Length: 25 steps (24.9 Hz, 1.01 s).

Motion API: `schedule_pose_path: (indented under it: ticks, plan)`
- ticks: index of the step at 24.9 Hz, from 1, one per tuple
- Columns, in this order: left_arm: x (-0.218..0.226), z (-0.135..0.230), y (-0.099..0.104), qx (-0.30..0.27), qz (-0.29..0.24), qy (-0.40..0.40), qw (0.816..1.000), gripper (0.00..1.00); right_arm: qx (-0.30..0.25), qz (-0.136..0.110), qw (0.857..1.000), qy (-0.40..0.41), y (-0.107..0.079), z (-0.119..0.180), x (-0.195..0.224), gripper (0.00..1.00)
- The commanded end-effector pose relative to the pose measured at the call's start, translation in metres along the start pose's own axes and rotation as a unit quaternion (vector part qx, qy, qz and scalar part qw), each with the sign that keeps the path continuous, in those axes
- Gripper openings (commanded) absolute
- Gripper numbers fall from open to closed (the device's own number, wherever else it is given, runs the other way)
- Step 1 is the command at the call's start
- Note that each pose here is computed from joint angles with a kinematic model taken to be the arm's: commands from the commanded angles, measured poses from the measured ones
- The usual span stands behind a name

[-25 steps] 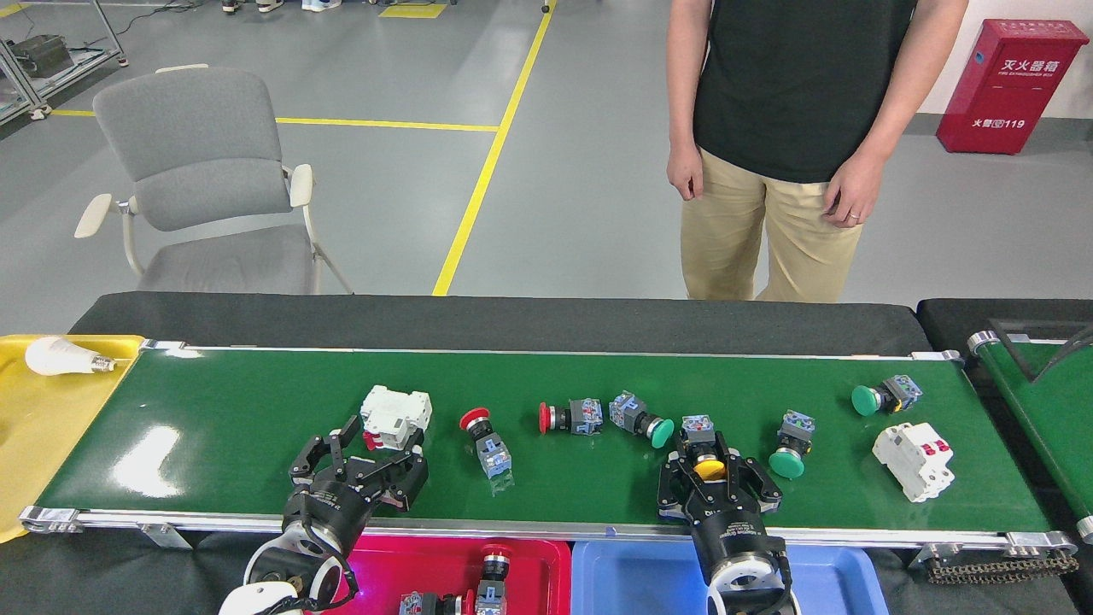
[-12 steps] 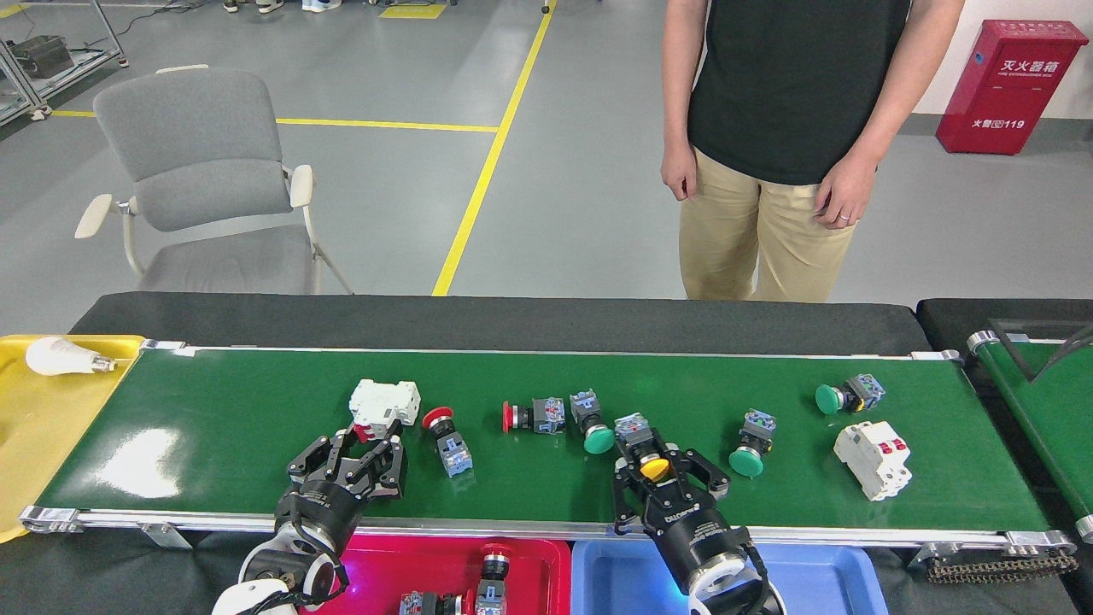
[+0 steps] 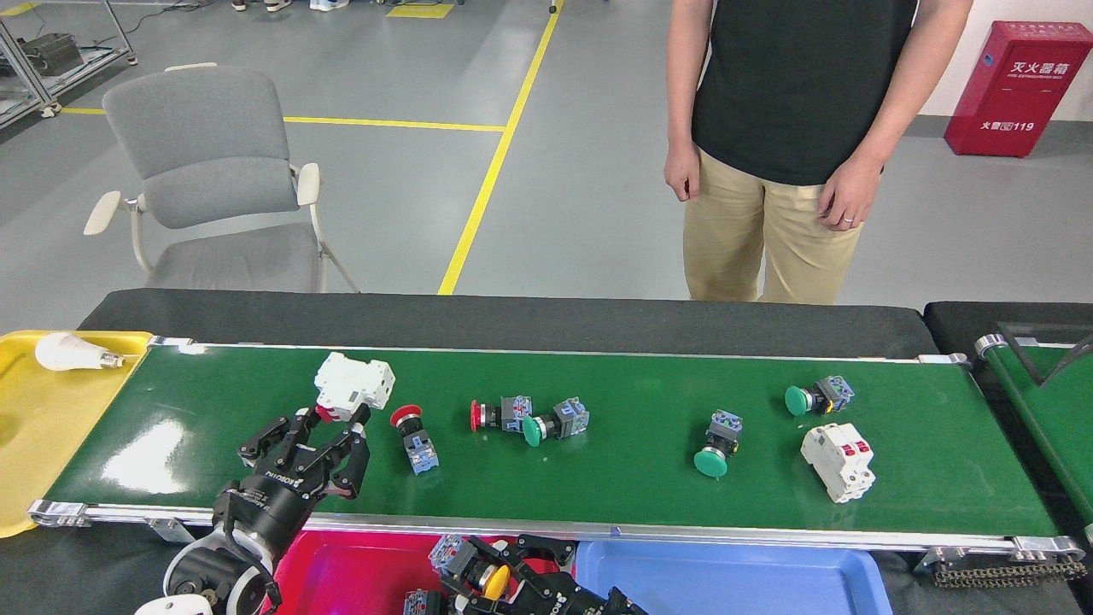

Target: Pick switch part from conveyor to tray

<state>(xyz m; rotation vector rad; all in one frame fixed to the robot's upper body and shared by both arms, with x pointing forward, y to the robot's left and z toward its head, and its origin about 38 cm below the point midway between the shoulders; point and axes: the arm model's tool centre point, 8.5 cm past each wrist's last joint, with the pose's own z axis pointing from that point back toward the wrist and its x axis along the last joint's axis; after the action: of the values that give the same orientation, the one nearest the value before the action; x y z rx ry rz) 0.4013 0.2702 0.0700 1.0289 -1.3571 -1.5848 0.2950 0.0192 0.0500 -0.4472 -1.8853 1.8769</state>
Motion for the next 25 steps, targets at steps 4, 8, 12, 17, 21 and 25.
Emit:
schedule_pose_path:
  ticks: [4, 8, 12, 17, 21, 25]
  plan:
    - [0.010, -0.003, 0.009, 0.015, 0.000, -0.015, 1.000, 0.10, -0.018, -0.001, 1.000, 0.013, -0.010, 0.002, -0.011, 1.00]
    - [0.036, 0.004, 0.008, 0.019, 0.001, -0.037, 0.999, 0.11, -0.065, -0.018, 0.989, 0.133, -0.030, 0.044, -0.063, 1.00]
    - [0.112, -0.008, 0.015, 0.031, 0.004, -0.122, 0.992, 0.11, -0.083, -0.044, 0.943, 0.319, -0.022, 0.138, -0.112, 1.00]
    - [0.197, -0.004, 0.014, 0.031, -0.002, -0.184, 0.982, 0.11, -0.055, -0.049, 0.875, 0.479, 0.003, 0.245, -0.136, 1.00]
    - [0.268, 0.034, 0.009, 0.024, -0.009, -0.250, 0.968, 0.43, -0.052, -0.043, 0.865, 0.498, 0.003, 0.261, -0.142, 1.00]
    - [0.279, 0.036, 0.010, 0.026, 0.005, -0.216, 0.976, 1.00, -0.050, -0.042, 0.865, 0.497, 0.003, 0.261, -0.142, 1.00]
